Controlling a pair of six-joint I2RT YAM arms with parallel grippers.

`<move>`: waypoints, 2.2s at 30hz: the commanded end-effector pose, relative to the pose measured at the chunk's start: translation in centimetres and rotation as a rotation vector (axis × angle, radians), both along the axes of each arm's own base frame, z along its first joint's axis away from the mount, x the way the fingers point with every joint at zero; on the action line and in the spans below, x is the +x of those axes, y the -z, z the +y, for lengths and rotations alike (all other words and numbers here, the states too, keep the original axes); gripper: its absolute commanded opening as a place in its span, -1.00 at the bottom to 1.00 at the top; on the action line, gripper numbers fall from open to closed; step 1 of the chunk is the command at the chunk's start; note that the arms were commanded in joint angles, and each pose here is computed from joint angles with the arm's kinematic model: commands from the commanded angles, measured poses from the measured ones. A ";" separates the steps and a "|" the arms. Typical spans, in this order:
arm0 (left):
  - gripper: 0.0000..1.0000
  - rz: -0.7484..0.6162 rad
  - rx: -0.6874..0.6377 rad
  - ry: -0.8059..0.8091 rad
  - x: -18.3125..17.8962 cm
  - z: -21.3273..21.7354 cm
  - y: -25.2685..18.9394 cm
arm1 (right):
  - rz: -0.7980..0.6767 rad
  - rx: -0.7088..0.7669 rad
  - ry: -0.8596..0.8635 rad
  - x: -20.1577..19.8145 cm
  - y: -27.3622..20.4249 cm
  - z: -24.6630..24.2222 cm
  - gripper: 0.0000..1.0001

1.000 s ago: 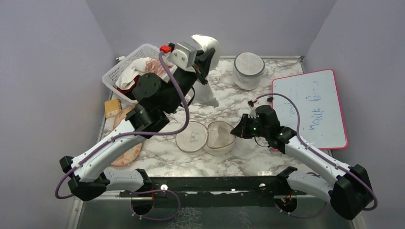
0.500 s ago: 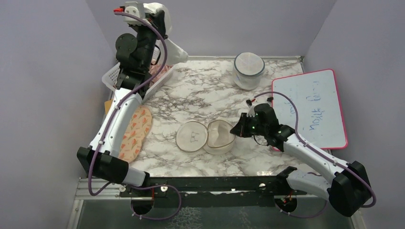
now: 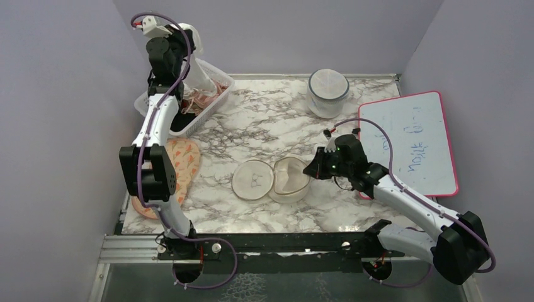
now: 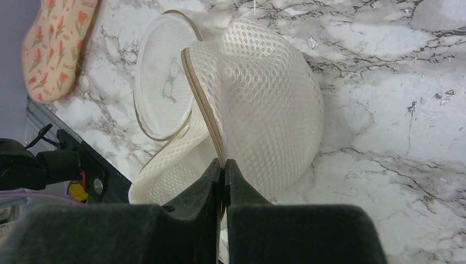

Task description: Unzip the laundry bag and remove the bra

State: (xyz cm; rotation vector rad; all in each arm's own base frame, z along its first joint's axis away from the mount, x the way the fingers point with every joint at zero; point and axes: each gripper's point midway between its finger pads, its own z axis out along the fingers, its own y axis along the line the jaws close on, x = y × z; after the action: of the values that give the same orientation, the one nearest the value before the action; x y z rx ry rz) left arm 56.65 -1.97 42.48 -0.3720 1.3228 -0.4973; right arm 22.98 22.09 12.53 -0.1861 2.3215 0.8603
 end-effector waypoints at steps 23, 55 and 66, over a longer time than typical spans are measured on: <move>-1.00 0.303 -0.211 -0.096 -3.2 9.8 22.5 | -0.023 -0.012 -0.016 0.4 0.6 0.3 -0.95; 0.89 0.732 0.056 0.389 -29.0 -9.3 29.1 | -0.059 -0.300 0.219 5.7 0.2 -4.0 -0.72; 0.39 0.918 -0.027 0.346 -36.1 -10.8 33.9 | -0.174 -0.173 0.136 4.5 -4.5 -2.9 0.73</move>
State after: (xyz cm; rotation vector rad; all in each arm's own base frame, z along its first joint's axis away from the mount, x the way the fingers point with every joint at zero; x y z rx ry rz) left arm 21.71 -13.73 11.12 -0.2684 2.1775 -0.7889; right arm 27.66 18.84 15.10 -0.1384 2.2686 0.5040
